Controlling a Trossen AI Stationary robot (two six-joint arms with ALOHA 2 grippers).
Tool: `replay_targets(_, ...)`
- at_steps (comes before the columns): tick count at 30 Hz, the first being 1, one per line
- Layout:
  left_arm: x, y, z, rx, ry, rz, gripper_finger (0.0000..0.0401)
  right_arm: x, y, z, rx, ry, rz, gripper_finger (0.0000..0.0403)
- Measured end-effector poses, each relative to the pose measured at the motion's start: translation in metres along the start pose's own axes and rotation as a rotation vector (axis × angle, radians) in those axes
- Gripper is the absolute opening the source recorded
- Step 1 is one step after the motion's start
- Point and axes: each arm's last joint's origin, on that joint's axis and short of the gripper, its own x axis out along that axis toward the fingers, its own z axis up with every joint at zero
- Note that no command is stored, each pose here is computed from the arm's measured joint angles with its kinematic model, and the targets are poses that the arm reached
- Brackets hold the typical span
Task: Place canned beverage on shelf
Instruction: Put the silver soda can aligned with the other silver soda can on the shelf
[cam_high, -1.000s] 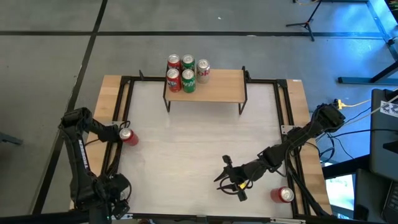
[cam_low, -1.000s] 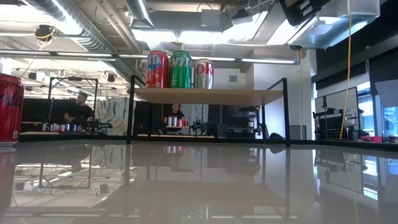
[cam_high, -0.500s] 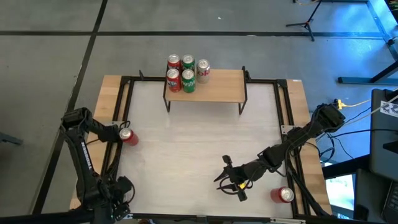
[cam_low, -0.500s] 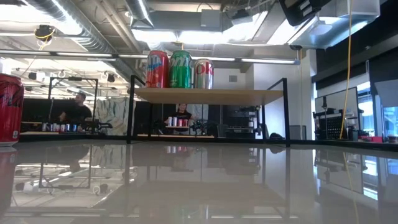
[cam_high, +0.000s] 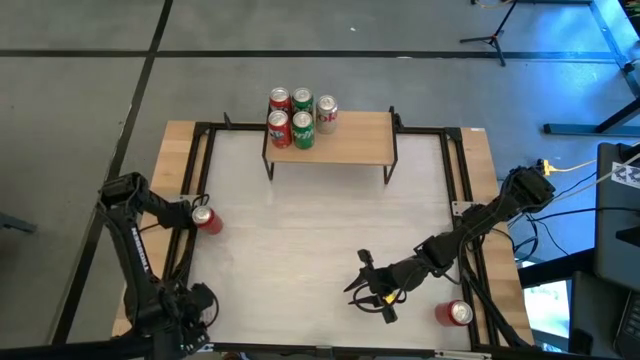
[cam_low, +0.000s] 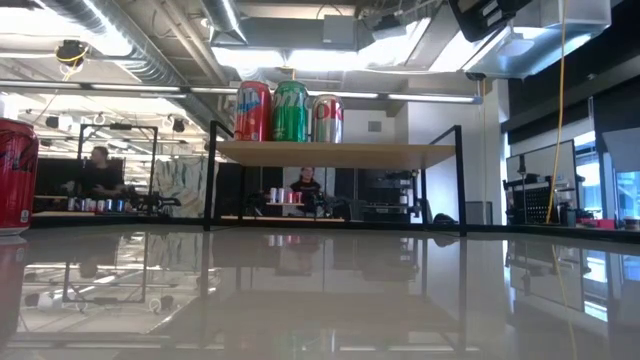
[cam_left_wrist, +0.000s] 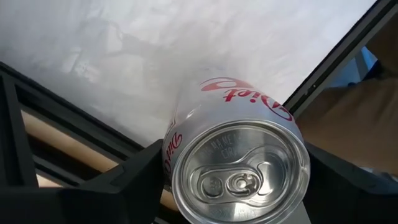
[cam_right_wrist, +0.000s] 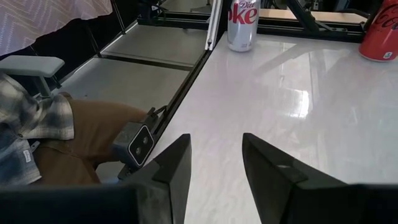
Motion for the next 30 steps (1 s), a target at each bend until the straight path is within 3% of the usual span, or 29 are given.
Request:
replay_targets(12, -0.038, -0.021, 0.048, 0.155, -0.106, -0.033, 0.0282, 0.0, -0.001, -0.005, -0.007, 0.056, -0.009, 0.014)
replay_targets(23, -0.098, -0.038, 0.123, 0.367, -0.288, -0.119, 0.0283, -0.023, -0.004, 0.0, -0.021, 0.142, -0.026, 0.014)
replay_targets(30, -0.128, -0.032, 0.177, 0.469, -0.37, -0.138, 0.0284, -0.048, -0.009, 0.008, -0.042, 0.177, -0.106, 0.014)
